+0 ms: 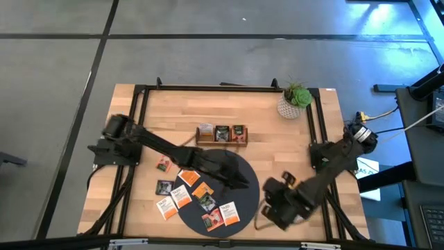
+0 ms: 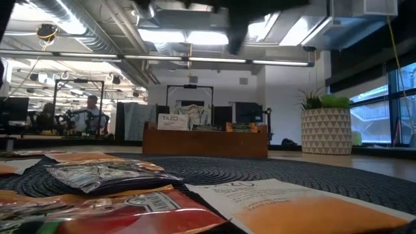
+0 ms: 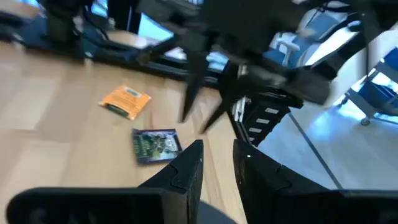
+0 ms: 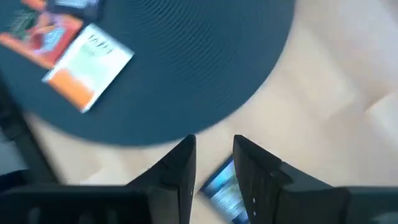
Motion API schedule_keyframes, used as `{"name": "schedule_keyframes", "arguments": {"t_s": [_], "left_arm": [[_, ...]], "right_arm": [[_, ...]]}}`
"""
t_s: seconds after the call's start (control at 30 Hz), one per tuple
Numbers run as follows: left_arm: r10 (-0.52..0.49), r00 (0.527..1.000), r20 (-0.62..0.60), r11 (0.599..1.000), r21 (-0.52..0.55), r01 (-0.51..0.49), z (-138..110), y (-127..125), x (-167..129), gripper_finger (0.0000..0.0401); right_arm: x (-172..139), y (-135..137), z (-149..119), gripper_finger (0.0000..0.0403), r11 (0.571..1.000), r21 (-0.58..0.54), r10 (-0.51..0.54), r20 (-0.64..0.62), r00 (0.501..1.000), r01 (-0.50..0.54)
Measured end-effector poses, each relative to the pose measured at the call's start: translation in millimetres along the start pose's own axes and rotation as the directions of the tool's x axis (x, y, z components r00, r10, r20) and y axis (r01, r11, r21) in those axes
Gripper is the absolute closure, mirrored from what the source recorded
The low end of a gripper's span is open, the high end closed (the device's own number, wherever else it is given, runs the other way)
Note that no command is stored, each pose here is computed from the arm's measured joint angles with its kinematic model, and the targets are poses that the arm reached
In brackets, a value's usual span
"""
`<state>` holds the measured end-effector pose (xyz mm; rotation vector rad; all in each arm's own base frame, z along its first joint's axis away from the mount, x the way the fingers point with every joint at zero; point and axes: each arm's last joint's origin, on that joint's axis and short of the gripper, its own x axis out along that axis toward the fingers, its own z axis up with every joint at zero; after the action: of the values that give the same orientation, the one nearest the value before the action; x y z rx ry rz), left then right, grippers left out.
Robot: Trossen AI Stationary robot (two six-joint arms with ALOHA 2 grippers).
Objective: Pick & Place Tea
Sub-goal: Put the violet tea bag into the middle of the wooden organizer
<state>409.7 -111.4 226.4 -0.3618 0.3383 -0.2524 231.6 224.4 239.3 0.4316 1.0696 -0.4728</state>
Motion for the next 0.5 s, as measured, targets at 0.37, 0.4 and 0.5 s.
{"name": "schedule_keyframes", "arguments": {"t_s": [0.37, 0.4, 0.5], "left_arm": [[-0.096, 0.992, -0.083, 0.992, -0.092, 0.088, -20, 1, 99, 0.0318], [-0.102, 0.991, -0.082, 0.991, -0.096, 0.094, -21, 0, 103, 0.0318], [-0.099, 0.992, -0.076, 0.992, -0.091, 0.092, -28, -9, 113, 0.0315]], "right_arm": [[5, -10, -71, 0.0292, 0.965, 0.261, 0.019, -0.048, 0.999, -0.006], [6, -12, -75, 0.0292, 0.964, 0.266, 0.013, -0.048, 0.999, 0.0], [13, -19, -80, 0.0292, 0.967, 0.252, -0.017, -0.05, 0.999, 0.03]]}}
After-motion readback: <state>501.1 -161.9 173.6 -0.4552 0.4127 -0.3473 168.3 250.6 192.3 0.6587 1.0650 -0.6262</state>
